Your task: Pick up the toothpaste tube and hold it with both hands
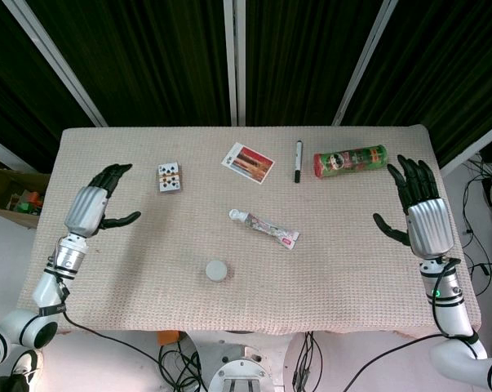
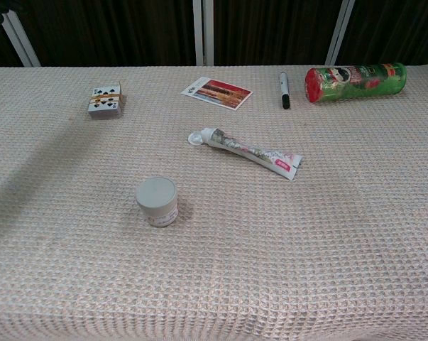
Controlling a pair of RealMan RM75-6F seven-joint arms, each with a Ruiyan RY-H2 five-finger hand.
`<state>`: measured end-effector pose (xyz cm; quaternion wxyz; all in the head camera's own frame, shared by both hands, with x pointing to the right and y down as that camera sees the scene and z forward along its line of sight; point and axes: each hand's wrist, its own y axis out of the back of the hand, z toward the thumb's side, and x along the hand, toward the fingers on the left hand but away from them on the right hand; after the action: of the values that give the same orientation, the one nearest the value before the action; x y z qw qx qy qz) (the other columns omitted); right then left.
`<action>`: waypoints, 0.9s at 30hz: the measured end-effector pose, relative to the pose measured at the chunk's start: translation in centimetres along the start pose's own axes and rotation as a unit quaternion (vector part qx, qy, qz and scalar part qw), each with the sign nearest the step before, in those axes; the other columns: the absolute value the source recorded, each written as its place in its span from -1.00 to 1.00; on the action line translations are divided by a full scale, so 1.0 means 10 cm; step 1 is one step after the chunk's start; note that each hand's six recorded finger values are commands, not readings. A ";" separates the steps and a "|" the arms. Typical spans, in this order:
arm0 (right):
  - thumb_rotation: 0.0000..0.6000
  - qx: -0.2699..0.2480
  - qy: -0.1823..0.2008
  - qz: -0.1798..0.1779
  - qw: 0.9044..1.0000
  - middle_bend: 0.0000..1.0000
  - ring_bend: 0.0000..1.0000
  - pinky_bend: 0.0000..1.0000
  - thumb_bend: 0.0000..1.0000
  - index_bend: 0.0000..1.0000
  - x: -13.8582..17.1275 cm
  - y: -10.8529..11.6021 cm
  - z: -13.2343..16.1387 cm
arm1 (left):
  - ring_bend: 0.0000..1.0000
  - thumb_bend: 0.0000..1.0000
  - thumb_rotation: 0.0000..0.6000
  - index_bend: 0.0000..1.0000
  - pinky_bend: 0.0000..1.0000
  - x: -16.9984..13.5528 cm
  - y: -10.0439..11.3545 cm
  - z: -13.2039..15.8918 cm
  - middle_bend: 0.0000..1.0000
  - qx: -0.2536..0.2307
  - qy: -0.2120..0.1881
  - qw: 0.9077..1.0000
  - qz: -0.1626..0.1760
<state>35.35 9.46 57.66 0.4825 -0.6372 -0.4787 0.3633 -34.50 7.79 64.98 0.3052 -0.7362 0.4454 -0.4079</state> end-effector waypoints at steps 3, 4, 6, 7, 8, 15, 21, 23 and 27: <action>1.00 -0.002 0.002 0.002 1.000 -1.00 -1.00 -1.00 -0.62 -1.00 0.01 -0.05 0.01 | -0.87 -1.00 -0.78 -0.83 -0.68 0.00 0.02 0.00 -0.80 -0.001 0.000 1.000 0.003; 1.00 -0.003 0.003 0.001 1.000 -1.00 -1.00 -1.00 -0.62 -1.00 0.01 -0.05 0.01 | -0.88 -1.00 -0.78 -0.83 -0.68 -0.01 0.03 -0.01 -0.80 -0.002 0.000 1.000 0.004; 1.00 -0.004 0.005 -0.001 1.000 -1.00 -1.00 -1.00 -0.63 -1.00 0.02 -0.03 0.03 | -0.87 -1.00 -0.79 -0.83 -0.68 -0.04 0.04 -0.01 -0.80 -0.003 0.000 1.000 0.007; 1.00 -0.005 0.007 -0.001 1.000 -1.00 -1.00 -1.00 -0.63 -1.00 0.02 -0.03 0.04 | -0.87 -1.00 -0.78 -0.83 -0.68 -0.05 0.05 -0.01 -0.80 -0.004 0.000 1.000 0.008; 1.00 -0.006 0.008 0.000 1.000 -1.00 -1.00 -1.00 -0.63 -1.00 0.02 -0.02 0.05 | -0.87 -1.00 -0.78 -0.83 -0.68 -0.06 0.06 -0.01 -0.80 -0.003 -0.001 1.000 0.008; 1.00 -0.008 0.018 0.013 1.000 -1.00 -1.00 -1.00 -0.65 -1.00 0.05 -0.03 0.16 | -0.87 -1.00 -0.79 -0.83 -0.68 -0.08 0.06 0.00 -0.80 0.001 -0.001 1.000 0.005; 1.00 0.004 0.016 0.085 0.996 -0.92 -1.00 -0.97 -0.67 -1.00 0.09 -0.24 0.35 | -0.88 -1.00 -0.78 -0.83 -0.68 -0.06 0.03 -0.03 -0.80 0.015 0.002 1.000 -0.004; 1.00 0.004 0.011 0.119 0.993 -0.92 -1.00 -0.96 -0.69 -1.00 0.11 -0.35 0.45 | -0.87 -1.00 -0.78 -0.83 -0.68 -0.06 0.02 -0.05 -0.80 0.018 0.004 1.000 -0.008; 1.00 0.007 -0.001 0.177 0.984 -0.91 -1.00 -0.94 -0.69 -1.00 0.14 -0.57 0.62 | -0.87 -1.00 -0.78 -0.83 -0.68 -0.06 0.01 -0.08 -0.79 0.025 0.008 1.000 -0.016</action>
<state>28.52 12.92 61.51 0.4147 -0.7078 -0.3567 0.4470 -35.40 8.23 65.12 0.3130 -0.7325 0.4256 -0.4295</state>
